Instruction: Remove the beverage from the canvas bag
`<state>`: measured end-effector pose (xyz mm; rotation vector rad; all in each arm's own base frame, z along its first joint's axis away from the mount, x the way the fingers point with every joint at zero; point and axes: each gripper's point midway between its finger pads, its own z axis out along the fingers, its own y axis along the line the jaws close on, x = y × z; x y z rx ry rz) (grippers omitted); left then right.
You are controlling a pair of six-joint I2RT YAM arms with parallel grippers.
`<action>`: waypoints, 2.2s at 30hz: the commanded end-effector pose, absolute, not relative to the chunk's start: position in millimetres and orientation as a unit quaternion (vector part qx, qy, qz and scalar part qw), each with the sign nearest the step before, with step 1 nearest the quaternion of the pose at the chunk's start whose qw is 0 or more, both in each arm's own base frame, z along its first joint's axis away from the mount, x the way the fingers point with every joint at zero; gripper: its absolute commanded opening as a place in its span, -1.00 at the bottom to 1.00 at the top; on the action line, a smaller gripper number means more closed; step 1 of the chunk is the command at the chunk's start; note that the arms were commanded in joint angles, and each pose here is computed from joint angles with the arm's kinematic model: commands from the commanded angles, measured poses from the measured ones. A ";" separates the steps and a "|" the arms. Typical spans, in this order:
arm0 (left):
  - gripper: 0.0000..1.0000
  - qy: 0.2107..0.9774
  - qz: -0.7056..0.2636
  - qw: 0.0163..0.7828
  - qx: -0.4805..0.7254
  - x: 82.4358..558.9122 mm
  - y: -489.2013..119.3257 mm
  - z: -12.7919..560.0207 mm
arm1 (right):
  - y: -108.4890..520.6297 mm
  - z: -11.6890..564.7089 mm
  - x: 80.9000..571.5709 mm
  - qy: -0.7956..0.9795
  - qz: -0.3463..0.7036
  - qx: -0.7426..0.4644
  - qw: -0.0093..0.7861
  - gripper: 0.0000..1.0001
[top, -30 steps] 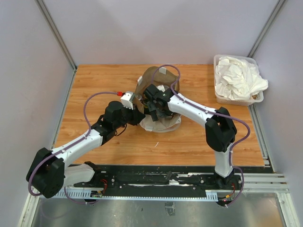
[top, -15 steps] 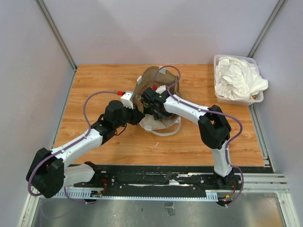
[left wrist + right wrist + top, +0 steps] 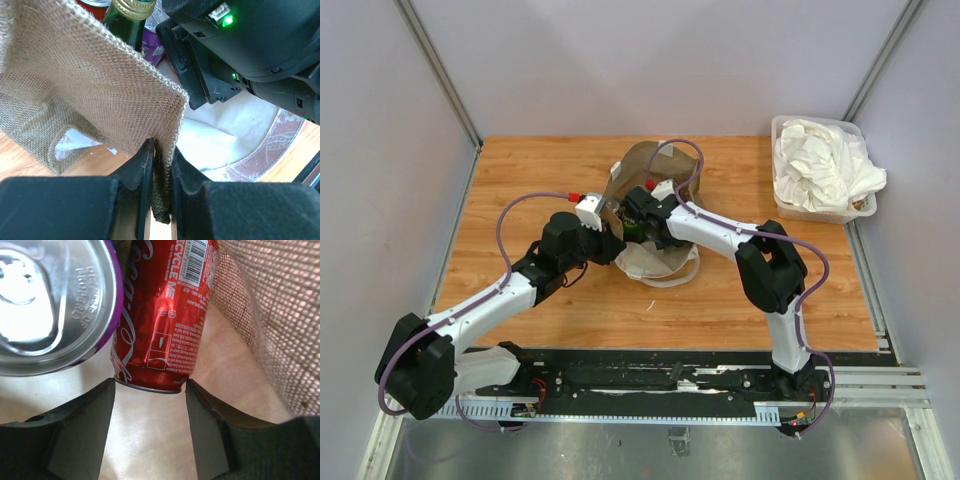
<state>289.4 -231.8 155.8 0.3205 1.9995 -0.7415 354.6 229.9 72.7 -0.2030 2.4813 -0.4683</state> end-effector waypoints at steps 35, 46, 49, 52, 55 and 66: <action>-0.99 0.831 -0.299 0.444 0.151 275.7 -232.6 145.9 | 164.0 38.4 368.4 0.931 -0.239 -0.016 0.274 0.34; -0.99 0.834 -0.299 0.438 0.149 275.7 -233.1 141.9 | 145.9 31.6 359.6 0.937 -0.228 -0.003 0.264 -0.97; -0.99 0.834 -0.300 0.438 0.149 275.0 -233.2 141.2 | 145.6 48.9 360.7 0.935 -0.214 -0.007 0.284 -0.99; -0.99 0.835 -0.300 0.437 0.149 273.9 -232.4 139.7 | 146.5 76.2 365.6 0.928 -0.201 -0.007 0.314 -0.99; -0.99 0.834 -0.299 0.439 0.149 273.5 -231.6 139.8 | 146.2 112.5 371.4 0.916 -0.185 0.003 0.355 -0.99; -0.99 0.832 -0.295 0.443 0.154 274.2 -230.8 136.5 | 158.7 200.4 375.0 0.892 -0.095 -0.003 0.442 -0.99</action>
